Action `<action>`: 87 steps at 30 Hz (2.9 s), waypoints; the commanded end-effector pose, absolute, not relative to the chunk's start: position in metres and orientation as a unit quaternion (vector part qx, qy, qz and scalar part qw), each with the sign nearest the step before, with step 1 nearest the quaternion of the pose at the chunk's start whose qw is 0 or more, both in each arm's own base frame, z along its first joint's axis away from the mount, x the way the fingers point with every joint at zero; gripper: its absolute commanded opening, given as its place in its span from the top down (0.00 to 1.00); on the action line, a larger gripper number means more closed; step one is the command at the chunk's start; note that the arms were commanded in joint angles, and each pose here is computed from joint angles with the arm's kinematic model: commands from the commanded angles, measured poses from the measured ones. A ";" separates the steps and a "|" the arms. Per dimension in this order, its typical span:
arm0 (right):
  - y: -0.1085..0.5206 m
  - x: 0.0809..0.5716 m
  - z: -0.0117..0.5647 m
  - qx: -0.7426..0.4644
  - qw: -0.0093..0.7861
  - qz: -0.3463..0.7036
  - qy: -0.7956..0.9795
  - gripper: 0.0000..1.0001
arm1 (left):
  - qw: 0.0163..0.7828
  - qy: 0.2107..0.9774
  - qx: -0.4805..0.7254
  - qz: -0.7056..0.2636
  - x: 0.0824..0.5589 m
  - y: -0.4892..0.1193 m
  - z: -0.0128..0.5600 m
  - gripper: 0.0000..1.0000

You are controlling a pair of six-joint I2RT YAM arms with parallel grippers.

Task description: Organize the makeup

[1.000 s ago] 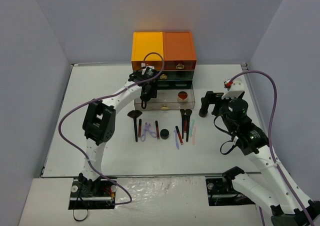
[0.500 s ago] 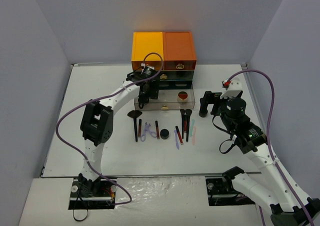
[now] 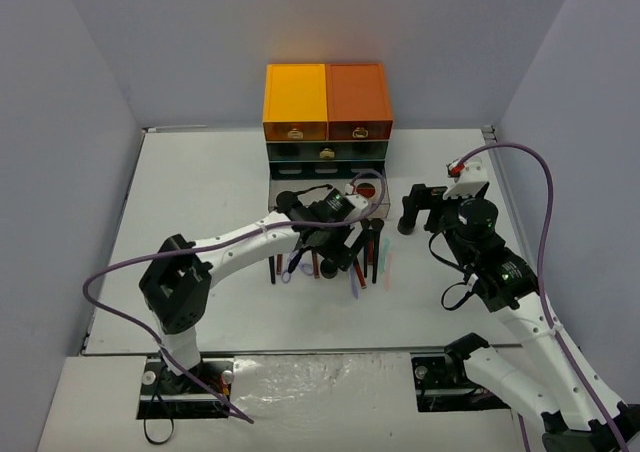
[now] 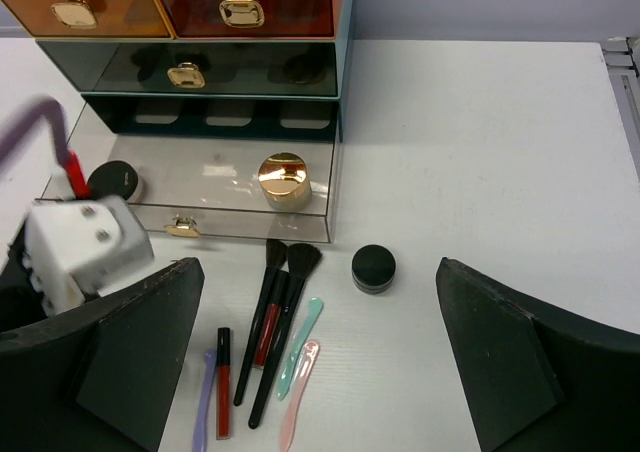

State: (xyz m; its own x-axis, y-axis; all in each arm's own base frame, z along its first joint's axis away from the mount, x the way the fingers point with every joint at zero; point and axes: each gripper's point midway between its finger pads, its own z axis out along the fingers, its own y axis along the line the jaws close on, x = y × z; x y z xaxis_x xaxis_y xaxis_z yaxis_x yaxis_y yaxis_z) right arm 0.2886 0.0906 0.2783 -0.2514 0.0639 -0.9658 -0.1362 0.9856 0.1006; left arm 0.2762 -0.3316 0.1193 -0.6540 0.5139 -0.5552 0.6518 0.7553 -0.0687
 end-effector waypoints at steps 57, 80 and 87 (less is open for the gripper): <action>0.092 0.299 0.296 -0.012 0.639 0.089 0.764 0.00 | 0.339 0.927 0.134 -0.088 0.465 -0.290 0.151 0.69; 0.085 0.328 0.220 0.093 0.537 0.045 0.837 0.00 | 0.379 0.909 0.132 -0.116 0.435 -0.275 0.223 0.07; 0.082 0.350 0.161 0.123 0.460 0.033 0.879 0.01 | 0.440 0.888 0.109 -0.076 0.398 -0.213 0.285 0.03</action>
State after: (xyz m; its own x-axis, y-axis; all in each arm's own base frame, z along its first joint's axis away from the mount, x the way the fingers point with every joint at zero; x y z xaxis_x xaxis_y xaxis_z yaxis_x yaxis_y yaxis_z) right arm 0.3273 0.0821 0.1703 -0.5387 0.1733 -0.8245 0.1247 0.9842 0.1255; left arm 0.4192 -0.2572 0.2137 -0.6981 0.1733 -0.6947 0.3134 0.9463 -0.0789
